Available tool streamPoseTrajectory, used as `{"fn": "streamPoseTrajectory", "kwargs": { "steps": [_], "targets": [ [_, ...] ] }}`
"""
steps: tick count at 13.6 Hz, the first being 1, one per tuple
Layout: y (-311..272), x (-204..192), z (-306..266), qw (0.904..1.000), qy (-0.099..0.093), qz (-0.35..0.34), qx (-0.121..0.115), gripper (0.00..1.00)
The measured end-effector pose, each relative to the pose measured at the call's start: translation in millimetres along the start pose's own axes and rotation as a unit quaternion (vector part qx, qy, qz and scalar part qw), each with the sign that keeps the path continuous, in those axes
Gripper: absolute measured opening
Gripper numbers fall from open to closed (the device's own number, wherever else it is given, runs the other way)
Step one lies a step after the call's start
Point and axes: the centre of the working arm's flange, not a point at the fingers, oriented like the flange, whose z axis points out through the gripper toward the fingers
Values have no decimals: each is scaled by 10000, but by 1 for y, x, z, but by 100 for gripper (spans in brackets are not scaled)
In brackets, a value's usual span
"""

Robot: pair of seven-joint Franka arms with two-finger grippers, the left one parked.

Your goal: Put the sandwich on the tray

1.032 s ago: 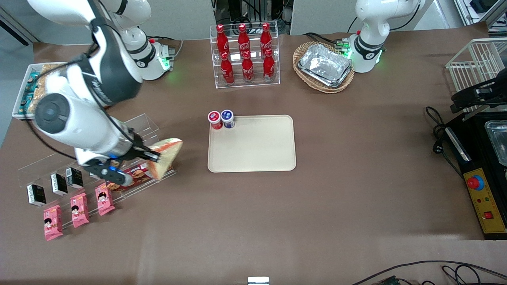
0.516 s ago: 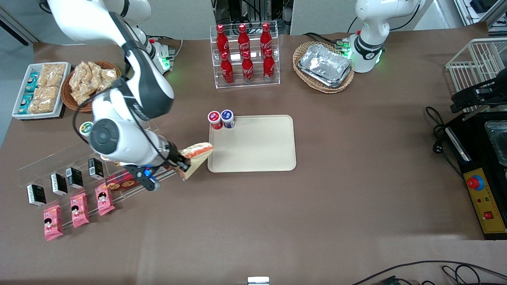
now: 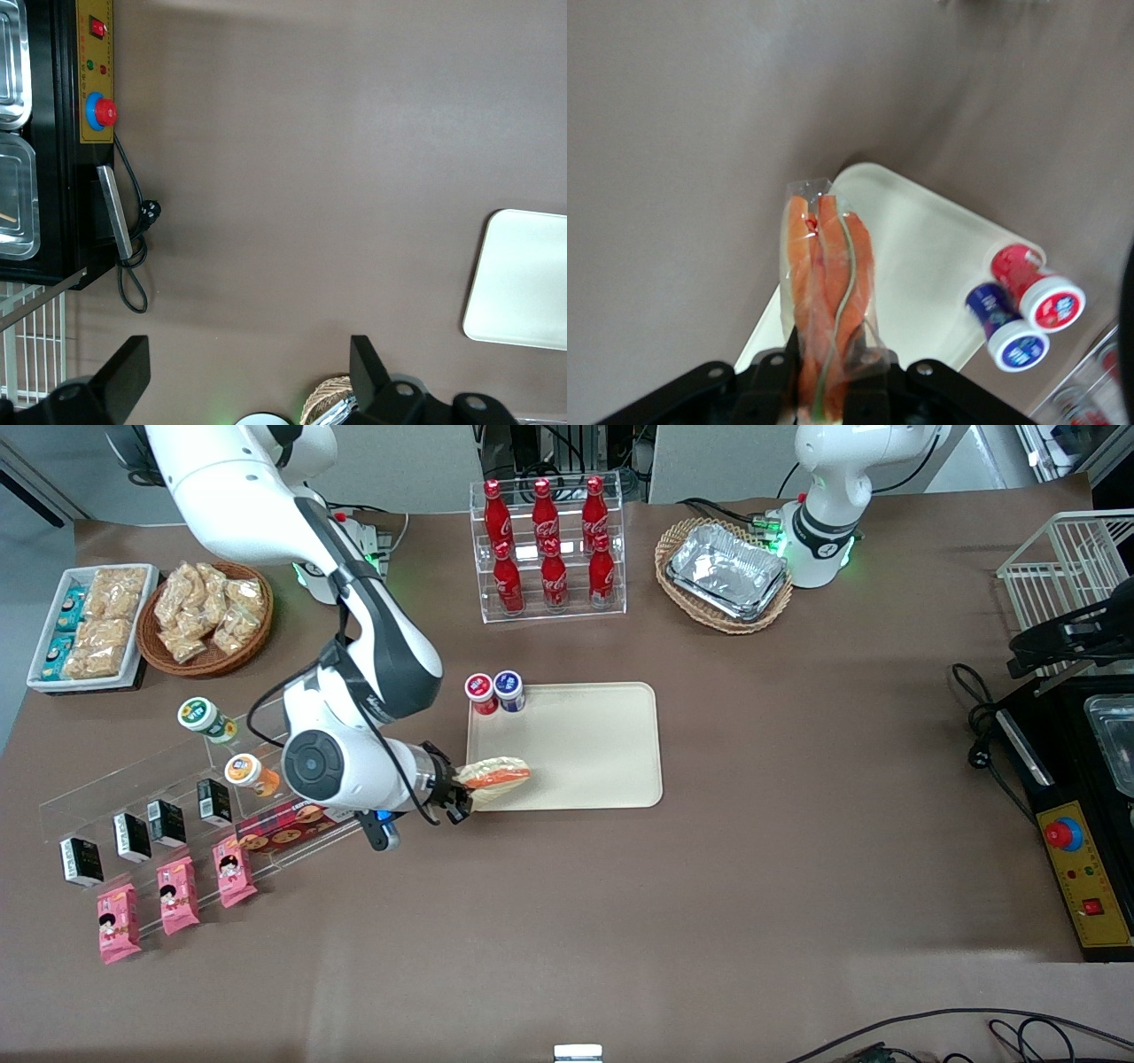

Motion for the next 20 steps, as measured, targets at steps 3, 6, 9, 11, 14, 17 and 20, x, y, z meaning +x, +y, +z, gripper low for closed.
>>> {"fn": "streamPoseTrajectory", "kwargs": {
  "steps": [3,6,9,11,14,17,20],
  "targets": [
    [-4,-20,30,9989,-18,443,-119,20],
    [-5,-39,54,9969,18,756,-223,20],
    [-5,-50,77,9950,-101,927,-365,20],
    [-6,-53,91,9943,-95,1000,-367,20],
    [-9,-58,115,9937,-146,1058,-345,21],
    [-8,-66,136,9932,-115,1078,-420,23],
    [-9,-61,145,9917,-154,1204,-431,36]
  ]
}}
